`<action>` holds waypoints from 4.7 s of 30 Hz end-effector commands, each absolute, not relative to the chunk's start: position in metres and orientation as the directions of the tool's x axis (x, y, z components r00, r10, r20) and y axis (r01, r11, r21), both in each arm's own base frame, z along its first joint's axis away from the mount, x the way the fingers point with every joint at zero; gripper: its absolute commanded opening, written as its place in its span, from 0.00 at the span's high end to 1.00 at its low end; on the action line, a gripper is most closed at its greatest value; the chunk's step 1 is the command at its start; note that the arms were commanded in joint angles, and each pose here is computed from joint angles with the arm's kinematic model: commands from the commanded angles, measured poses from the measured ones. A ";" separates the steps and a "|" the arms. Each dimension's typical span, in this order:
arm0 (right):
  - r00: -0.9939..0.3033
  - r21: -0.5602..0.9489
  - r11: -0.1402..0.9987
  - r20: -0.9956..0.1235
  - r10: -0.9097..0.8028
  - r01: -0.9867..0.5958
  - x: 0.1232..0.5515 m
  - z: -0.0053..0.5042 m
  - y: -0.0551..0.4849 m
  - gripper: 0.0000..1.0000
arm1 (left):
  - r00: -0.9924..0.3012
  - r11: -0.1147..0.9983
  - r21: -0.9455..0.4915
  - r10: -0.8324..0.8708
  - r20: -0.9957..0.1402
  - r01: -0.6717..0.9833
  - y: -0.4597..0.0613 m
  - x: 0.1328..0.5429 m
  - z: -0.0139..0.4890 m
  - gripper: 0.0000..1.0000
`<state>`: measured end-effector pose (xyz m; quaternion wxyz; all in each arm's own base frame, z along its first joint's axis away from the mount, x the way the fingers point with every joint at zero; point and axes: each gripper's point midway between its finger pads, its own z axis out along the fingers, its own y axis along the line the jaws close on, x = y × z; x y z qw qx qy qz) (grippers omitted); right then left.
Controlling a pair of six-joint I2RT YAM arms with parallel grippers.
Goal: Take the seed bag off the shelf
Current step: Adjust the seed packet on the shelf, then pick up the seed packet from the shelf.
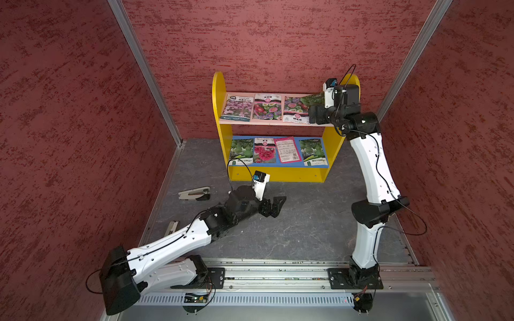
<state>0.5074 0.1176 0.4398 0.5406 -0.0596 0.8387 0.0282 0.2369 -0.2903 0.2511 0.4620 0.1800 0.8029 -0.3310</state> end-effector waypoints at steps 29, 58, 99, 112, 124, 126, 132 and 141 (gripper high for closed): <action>-0.447 0.143 0.988 -0.888 0.105 -0.052 0.452 0.459 0.104 0.02 | -0.498 0.702 -0.374 -0.032 -0.867 0.606 -0.288 0.232 0.245 0.00; -0.393 0.809 0.561 -0.580 0.713 -0.175 0.363 0.475 0.129 0.23 | -0.526 0.652 -0.446 -0.084 -0.847 0.614 -0.294 0.227 0.249 0.00; -0.395 0.946 0.286 -0.323 0.860 -0.151 0.430 0.436 0.132 0.63 | -0.525 0.670 -0.461 -0.123 -0.842 0.582 -0.268 0.226 0.253 0.00; -0.388 0.954 0.258 -0.299 0.872 -0.154 0.434 0.434 0.131 0.86 | -0.519 0.672 -0.462 -0.134 -0.844 0.579 -0.264 0.225 0.255 0.00; -0.353 0.942 0.247 -0.316 0.881 -0.226 0.433 0.449 0.128 1.00 | -0.503 0.663 -0.464 -0.151 -0.851 0.587 -0.262 0.224 0.265 0.00; -0.346 0.933 0.253 -0.332 0.877 -0.254 0.432 0.455 0.128 1.00 | -0.497 0.657 -0.467 -0.159 -0.853 0.592 -0.262 0.224 0.270 0.00; -0.340 0.903 0.255 -0.374 0.863 -0.346 0.426 0.475 0.133 1.00 | -0.481 0.599 -0.507 -0.221 -0.848 0.619 -0.267 0.221 0.291 0.00; -0.328 0.832 0.256 -0.450 0.831 -0.493 0.391 0.499 0.138 1.00 | -0.491 0.405 -0.625 -0.392 -0.778 0.667 -0.282 0.224 0.349 0.00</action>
